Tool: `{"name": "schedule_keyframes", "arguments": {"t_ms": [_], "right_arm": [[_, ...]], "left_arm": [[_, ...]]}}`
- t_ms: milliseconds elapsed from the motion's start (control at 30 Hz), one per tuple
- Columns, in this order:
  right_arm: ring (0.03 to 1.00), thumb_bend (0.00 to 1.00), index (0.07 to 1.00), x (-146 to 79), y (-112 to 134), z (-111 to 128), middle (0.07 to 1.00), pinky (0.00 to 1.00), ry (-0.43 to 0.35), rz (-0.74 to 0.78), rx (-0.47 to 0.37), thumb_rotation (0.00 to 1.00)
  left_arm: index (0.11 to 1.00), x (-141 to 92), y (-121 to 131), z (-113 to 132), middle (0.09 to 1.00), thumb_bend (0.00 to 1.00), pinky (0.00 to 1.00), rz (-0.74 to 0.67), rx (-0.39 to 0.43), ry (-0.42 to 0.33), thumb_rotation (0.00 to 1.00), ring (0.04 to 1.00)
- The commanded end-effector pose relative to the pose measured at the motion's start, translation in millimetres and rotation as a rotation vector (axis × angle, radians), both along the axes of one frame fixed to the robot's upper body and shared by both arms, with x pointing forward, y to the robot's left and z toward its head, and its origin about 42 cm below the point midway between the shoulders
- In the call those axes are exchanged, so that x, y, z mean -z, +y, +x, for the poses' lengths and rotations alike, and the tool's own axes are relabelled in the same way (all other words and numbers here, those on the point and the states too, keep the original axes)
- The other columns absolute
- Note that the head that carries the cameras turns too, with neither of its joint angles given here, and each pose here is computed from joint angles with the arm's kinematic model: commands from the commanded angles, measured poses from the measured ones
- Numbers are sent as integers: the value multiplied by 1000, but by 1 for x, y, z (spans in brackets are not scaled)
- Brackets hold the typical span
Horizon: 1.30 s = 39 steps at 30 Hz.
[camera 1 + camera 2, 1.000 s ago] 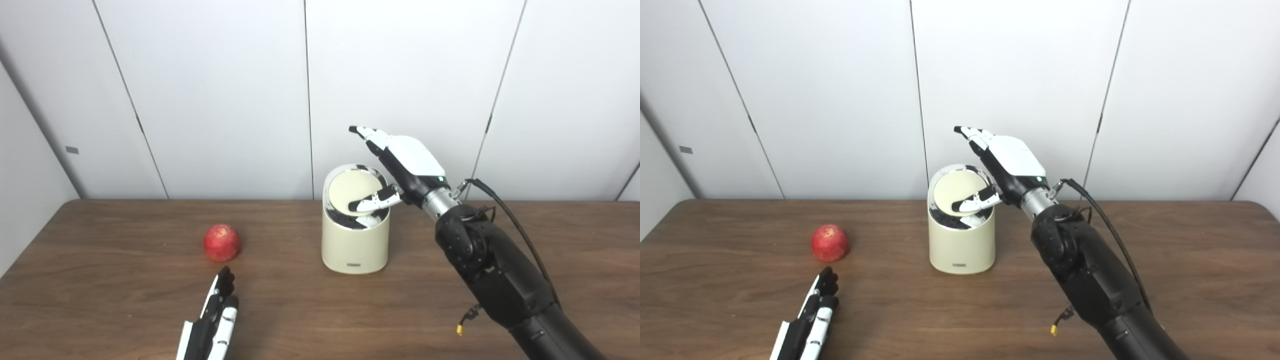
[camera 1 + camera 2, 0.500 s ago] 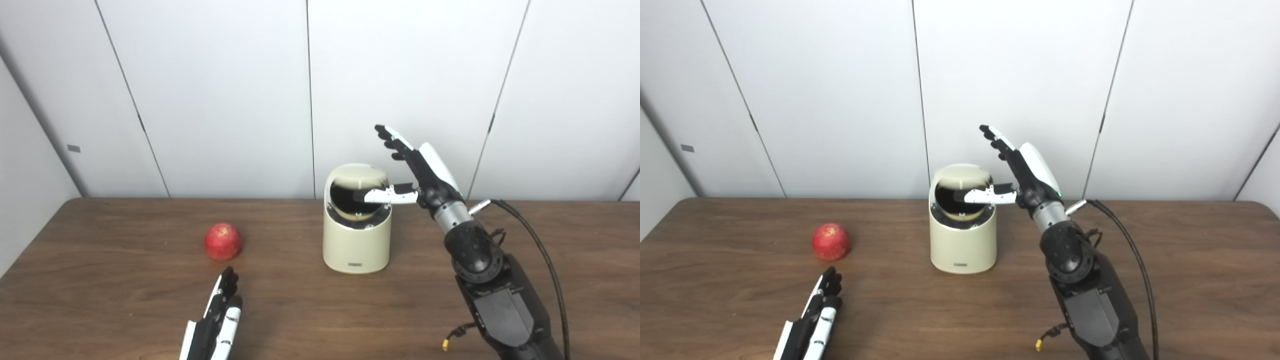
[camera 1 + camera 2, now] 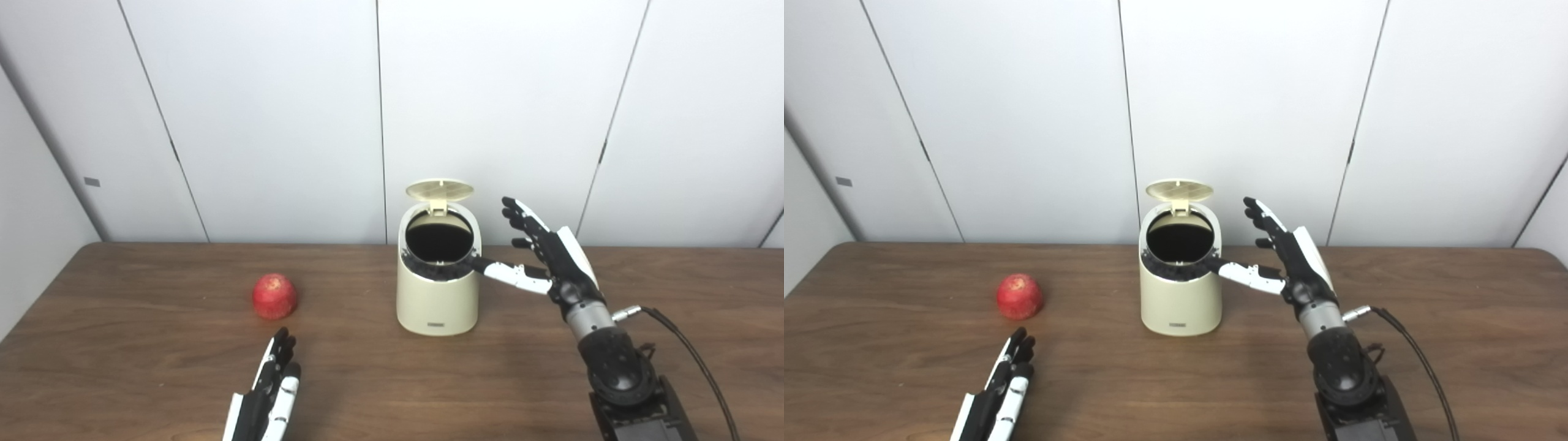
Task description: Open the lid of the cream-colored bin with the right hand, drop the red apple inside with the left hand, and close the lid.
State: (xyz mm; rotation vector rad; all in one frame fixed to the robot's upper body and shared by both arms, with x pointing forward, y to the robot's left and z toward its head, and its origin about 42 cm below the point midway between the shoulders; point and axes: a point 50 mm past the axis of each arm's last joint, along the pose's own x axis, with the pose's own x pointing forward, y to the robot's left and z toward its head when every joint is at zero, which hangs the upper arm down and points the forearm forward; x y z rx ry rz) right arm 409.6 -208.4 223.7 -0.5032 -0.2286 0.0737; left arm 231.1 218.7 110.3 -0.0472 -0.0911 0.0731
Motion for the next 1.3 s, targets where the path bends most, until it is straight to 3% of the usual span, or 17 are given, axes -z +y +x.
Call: {"name": "schedule_keyframes", "arguments": {"t_ms": [0,133,233,333,467,633,833,1267], "right_arm": [[900,729,911,-21,-7,-3,899,821,-82,15,-1,501],[895,712,920,-10,-22,-20,906,834,-42,37,20,580],[909,641,931,1,-33,-38,921,865,-12,60,23,705],[911,617,928,10,-39,-53,923,863,18,130,22,769],[940,566,955,21,-47,-73,956,948,59,266,-11,819],[993,623,992,40,-62,-100,992,993,127,395,-37,926],[1000,565,1000,58,-74,-120,1000,1000,138,510,-59,995],[1000,613,1000,72,-76,-155,1000,1000,124,592,-18,1000]], "left_arm": [[1000,3,-2,-4,974,379,1000,-8,6,12,702,1000],[1000,3,1,-3,973,385,1000,4,8,11,724,1000],[1000,3,4,-3,974,388,1000,4,7,9,730,1000],[1000,3,7,-2,975,380,1000,11,10,3,730,1000],[1000,3,12,-2,980,367,1000,-4,18,-9,728,1000],[1000,0,15,-1,980,346,1000,-9,15,-14,723,1000],[1000,-2,20,0,982,348,1000,-9,11,-10,716,1000],[1000,-7,18,-1,976,403,1000,-3,5,-3,704,1000]]}}
